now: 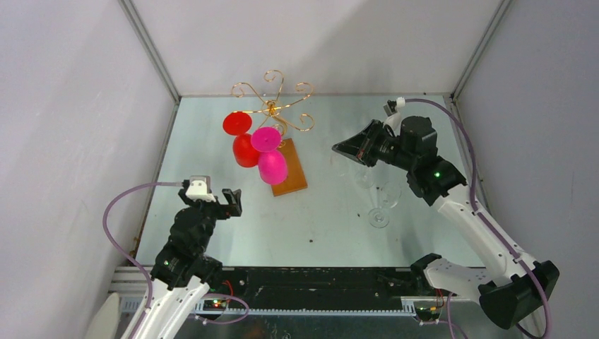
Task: Place the wine glass upside down on the wine glass rack
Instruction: Turn the wine glass upside down at the wine rack.
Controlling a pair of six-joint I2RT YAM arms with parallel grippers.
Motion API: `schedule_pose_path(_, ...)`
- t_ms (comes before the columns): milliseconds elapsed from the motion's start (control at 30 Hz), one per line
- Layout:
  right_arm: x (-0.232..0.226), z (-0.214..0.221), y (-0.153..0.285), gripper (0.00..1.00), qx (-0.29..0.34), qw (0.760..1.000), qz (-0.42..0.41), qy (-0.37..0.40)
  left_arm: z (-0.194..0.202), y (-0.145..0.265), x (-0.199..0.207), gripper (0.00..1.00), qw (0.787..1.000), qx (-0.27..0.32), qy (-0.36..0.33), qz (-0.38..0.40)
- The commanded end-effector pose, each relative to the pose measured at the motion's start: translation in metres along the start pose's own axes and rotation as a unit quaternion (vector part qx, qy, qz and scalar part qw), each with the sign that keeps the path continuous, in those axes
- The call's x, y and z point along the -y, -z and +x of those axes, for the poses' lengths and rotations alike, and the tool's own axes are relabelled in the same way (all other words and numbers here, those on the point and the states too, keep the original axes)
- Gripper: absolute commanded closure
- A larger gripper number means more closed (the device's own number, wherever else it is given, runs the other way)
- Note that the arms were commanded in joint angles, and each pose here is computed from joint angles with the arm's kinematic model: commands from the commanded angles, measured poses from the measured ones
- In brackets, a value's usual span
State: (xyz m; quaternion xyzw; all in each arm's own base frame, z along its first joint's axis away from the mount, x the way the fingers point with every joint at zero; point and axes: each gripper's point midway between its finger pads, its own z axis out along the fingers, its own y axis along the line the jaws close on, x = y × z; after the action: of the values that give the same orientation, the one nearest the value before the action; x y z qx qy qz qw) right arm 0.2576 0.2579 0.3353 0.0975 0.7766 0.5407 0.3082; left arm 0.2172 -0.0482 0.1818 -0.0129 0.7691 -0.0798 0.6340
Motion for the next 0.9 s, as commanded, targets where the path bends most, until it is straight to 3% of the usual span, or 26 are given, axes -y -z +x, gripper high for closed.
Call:
schedule_pose_path(0, -0.027, -0.015, 0.005, 1.0, 0.012, 0.999, -0.041, 0.016, -0.012, 0.001, -0.001, 0.0, 1.0, 0.016, 0.011, -0.008)
schedule_pose_path(867, -0.041, -0.042, -0.01, 1.0, 0.01, 0.998, -0.058, 0.012, -0.01, -0.001, -0.001, 0.0, 1.0, 0.013, 0.01, -0.009)
